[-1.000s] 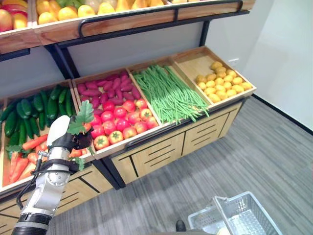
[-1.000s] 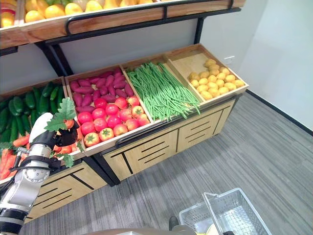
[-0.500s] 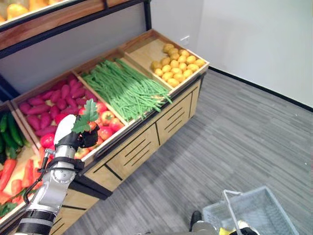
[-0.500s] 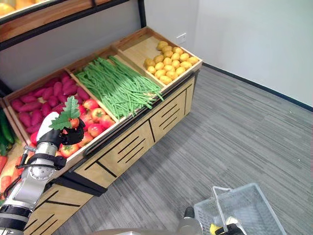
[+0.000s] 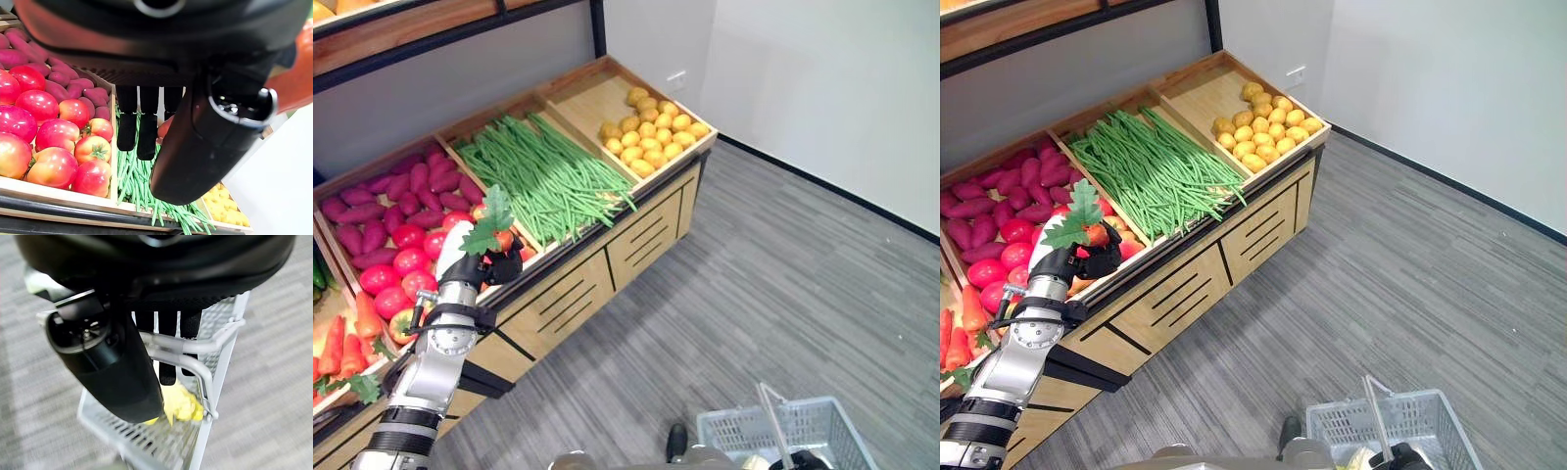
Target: Get the vegetables into the basket
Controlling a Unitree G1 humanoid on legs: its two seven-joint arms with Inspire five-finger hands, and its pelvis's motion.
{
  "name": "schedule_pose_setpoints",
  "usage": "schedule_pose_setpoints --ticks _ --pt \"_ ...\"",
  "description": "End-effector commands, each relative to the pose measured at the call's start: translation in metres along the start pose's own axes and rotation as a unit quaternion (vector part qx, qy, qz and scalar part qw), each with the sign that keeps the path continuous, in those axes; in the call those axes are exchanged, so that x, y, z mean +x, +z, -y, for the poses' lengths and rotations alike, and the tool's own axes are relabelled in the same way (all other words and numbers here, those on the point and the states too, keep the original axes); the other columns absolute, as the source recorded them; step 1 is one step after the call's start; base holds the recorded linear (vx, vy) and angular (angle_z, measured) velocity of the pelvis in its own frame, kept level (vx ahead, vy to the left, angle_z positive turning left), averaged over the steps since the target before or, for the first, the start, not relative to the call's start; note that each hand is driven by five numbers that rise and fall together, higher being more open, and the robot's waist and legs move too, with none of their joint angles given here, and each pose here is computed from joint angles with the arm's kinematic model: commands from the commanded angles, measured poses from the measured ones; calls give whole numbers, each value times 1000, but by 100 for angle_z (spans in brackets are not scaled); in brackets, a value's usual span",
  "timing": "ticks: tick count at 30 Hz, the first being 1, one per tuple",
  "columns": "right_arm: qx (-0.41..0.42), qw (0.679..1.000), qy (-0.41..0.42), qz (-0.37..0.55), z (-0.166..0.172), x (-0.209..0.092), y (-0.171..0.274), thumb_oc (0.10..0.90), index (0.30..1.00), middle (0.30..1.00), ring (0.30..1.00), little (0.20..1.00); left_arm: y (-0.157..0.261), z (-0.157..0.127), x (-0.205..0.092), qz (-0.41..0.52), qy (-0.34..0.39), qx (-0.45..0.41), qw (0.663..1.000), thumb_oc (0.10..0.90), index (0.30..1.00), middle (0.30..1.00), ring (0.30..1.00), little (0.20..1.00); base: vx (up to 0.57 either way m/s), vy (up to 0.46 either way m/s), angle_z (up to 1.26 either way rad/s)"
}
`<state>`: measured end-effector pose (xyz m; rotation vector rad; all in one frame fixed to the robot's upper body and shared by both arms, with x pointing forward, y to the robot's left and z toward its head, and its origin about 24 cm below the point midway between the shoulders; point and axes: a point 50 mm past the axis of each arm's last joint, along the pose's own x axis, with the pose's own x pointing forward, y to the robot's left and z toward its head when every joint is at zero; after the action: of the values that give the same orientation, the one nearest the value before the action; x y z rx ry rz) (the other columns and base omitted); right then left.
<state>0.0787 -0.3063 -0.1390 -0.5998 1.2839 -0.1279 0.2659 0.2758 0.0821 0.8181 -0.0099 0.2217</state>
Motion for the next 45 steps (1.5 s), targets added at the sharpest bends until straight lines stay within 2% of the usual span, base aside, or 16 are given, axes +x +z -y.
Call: schedule_pose_setpoints --ticks 1,13,29,35,39,45 --pt "34 998 -22 38 11 1 18 400 300 300 300 300 38 -46 11 107 95 10 990 400 300 300 300 300 68 426 -71" --pt "56 998 -15 40 3 1 21 400 300 300 300 300 46 -57 11 124 108 31 986 400 300 300 300 300 -21 263 -48" --pt "-10 996 11 83 -17 -1 45 400 300 300 300 300 32 -59 4 96 111 38 989 400 300 300 300 300 -11 -2 -64" --pt "-12 995 12 95 -21 -2 53 400 300 300 300 300 31 -51 6 92 102 15 990 400 300 300 300 300 -10 -198 -20" --pt "-34 995 10 92 -20 -1 50 400 300 300 300 300 24 -33 6 74 76 -36 994 400 300 300 300 300 56 -223 5" --pt "-21 996 -13 86 -6 0 48 400 300 300 300 300 12 -13 -1 44 43 -82 995 400 300 300 300 300 60 -216 0"
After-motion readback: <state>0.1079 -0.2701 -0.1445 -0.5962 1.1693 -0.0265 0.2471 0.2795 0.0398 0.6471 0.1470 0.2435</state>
